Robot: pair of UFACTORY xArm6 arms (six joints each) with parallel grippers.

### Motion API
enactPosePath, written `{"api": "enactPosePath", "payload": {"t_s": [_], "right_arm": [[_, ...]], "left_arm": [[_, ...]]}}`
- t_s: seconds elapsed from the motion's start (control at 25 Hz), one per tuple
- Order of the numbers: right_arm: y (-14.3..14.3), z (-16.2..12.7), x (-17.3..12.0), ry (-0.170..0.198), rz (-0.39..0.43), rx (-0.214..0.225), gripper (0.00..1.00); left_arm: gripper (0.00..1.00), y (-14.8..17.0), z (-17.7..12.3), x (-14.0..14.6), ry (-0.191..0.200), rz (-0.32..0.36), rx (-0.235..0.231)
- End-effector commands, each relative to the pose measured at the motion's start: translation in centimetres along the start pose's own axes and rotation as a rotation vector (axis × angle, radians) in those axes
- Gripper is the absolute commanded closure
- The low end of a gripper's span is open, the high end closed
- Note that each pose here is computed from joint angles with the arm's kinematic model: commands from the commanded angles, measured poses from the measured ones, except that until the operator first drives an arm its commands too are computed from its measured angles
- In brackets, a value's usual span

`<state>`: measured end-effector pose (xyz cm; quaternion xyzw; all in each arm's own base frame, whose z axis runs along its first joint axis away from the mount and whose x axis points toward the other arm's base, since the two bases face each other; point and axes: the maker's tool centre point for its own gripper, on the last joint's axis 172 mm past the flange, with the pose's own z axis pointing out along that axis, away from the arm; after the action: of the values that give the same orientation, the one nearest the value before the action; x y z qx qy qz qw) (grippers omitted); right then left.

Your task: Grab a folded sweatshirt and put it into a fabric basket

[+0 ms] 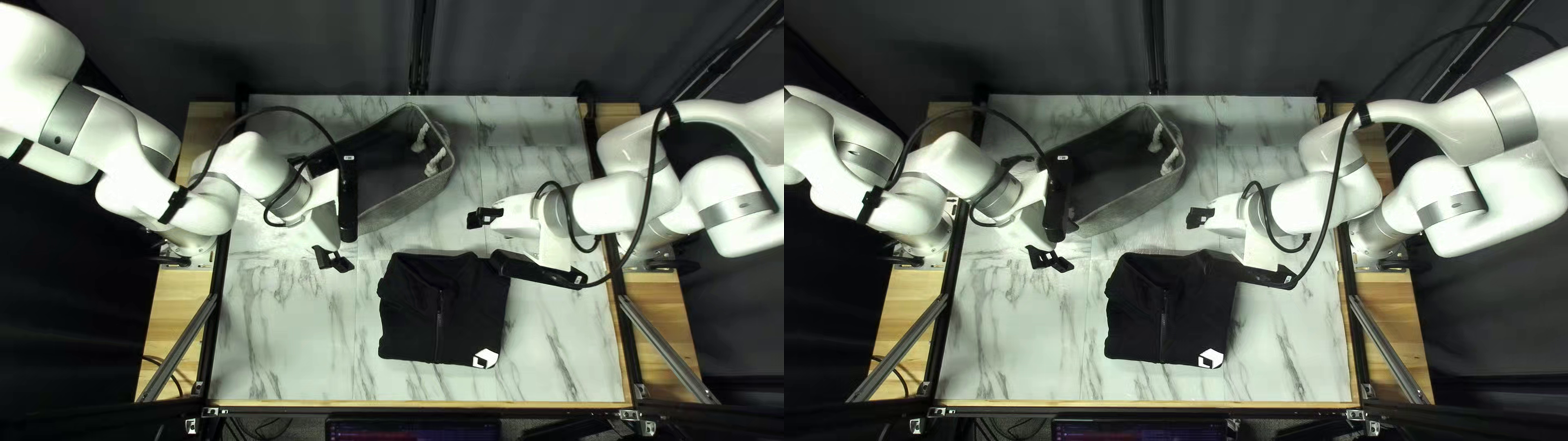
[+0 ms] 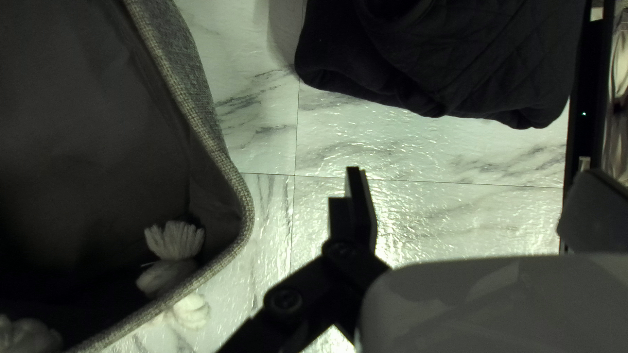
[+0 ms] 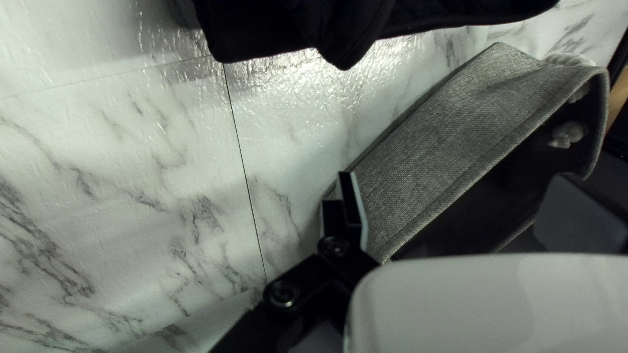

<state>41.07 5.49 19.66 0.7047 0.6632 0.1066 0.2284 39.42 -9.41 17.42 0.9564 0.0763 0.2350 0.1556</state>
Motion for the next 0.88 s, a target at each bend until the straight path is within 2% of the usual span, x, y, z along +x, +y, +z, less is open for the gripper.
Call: {"api": "enactPosePath", "payload": {"t_s": [0.04, 0.12, 0.28, 0.4, 0.64, 0.88], "right_arm": [[-1.7, 0.8, 2.5, 0.049, -0.044, -0.032, 0.0], [-2.7, 1.6, 3.9, 0.087, -0.078, -0.05, 0.0], [-3.4, 2.9, 5.8, 0.116, -0.124, -0.074, 0.0], [-4.6, 3.8, 7.4, 0.114, -0.147, -0.079, 0.0], [-7.3, 3.7, 7.9, 0.107, -0.177, -0.086, 0.0], [-9.4, 6.7, 8.6, 0.09, -0.177, -0.034, 0.0]], "left_arm": [[0.0, 1.4, 0.6, 0.7, 0.006, -0.02, -0.007], [0.0, 2.1, 1.2, 1.3, 0.014, -0.042, -0.017], [0.0, 2.4, 2.1, 1.7, 0.029, -0.082, -0.035], [0.0, 2.2, 3.3, 2.1, 0.036, -0.106, -0.044], [0.0, 2.3, 3.9, 2.6, 0.028, -0.113, -0.042], [0.0, 2.7, 3.6, 2.6, 0.036, -0.105, -0.049]]}}
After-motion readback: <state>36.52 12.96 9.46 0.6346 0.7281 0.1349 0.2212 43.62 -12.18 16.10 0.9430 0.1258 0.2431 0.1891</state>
